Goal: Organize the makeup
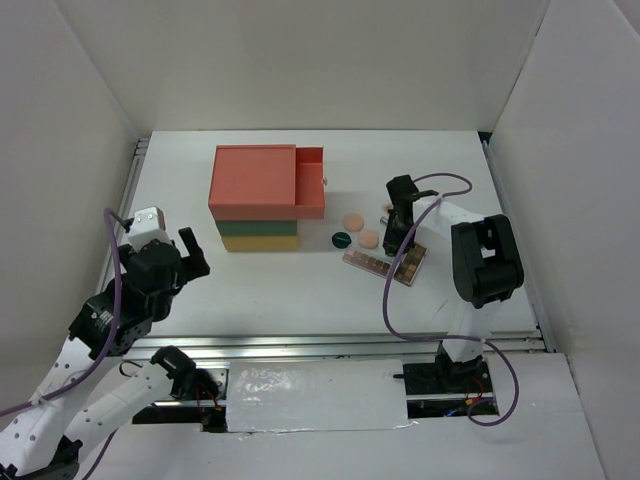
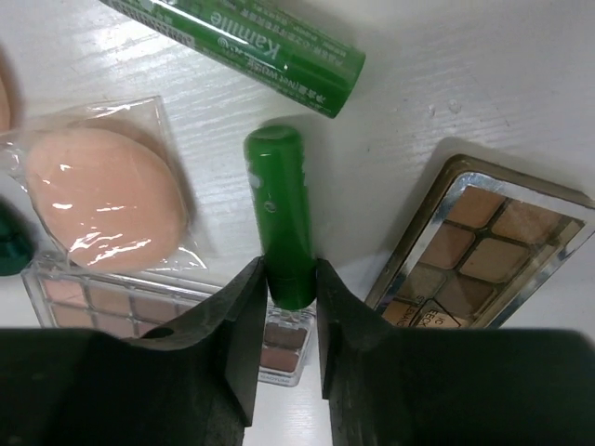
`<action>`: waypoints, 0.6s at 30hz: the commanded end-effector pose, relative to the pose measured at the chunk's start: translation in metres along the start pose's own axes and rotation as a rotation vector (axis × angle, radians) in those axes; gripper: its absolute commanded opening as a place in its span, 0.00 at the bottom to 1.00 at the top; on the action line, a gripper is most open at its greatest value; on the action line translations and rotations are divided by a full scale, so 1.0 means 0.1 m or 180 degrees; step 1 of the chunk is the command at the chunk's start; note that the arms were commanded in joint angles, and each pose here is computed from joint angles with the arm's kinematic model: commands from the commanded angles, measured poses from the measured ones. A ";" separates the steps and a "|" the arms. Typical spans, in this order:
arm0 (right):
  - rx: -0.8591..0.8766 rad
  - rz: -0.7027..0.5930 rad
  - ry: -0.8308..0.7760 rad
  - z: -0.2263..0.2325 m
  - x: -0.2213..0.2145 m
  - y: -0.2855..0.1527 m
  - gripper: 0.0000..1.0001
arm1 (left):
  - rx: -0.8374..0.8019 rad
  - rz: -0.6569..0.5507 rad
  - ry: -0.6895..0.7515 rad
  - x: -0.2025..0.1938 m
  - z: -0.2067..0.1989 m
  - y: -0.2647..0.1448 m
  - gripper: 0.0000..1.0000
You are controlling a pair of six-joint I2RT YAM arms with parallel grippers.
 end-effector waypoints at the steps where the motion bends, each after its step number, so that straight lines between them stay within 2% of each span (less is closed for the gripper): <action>1: -0.0015 -0.0043 -0.0063 0.05 0.12 -0.06 0.25 | -0.0064 -0.0114 -0.0034 0.08 -0.02 -0.03 0.99; 2: -0.0005 -0.0049 -0.0072 0.06 0.12 -0.08 0.13 | -0.0067 -0.0118 -0.0037 0.08 -0.02 -0.03 0.99; 5: 0.0065 -0.0181 -0.0108 0.11 0.15 -0.21 0.12 | -0.0059 -0.0123 -0.0042 0.08 -0.01 -0.03 0.99; 11: 0.0264 -0.0611 -0.0149 0.23 0.31 -0.90 0.12 | -0.0054 -0.0117 -0.0036 0.08 -0.02 -0.02 0.99; 12: 0.0359 -0.0778 -0.0171 0.30 0.38 -1.11 0.12 | -0.0052 -0.0114 -0.0033 0.08 -0.02 -0.02 0.99; 16: 0.0740 -0.1019 -0.0342 0.59 0.41 -1.63 0.12 | -0.0040 -0.0122 -0.0043 0.09 -0.01 -0.03 0.99; 18: 0.1144 -0.1113 -0.0466 0.85 0.42 -1.93 0.12 | -0.0036 -0.0125 -0.0048 0.08 -0.01 -0.03 0.99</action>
Point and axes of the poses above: each gripper's point midway between its finger pads, its own y axis out along the fingers, its own z axis along the line the jaws close on, x = y × z, the point moved 6 cm from there along -y, back along the fingers, and after that the axes turned 4 degrees about -y, right-handed, at the moved point
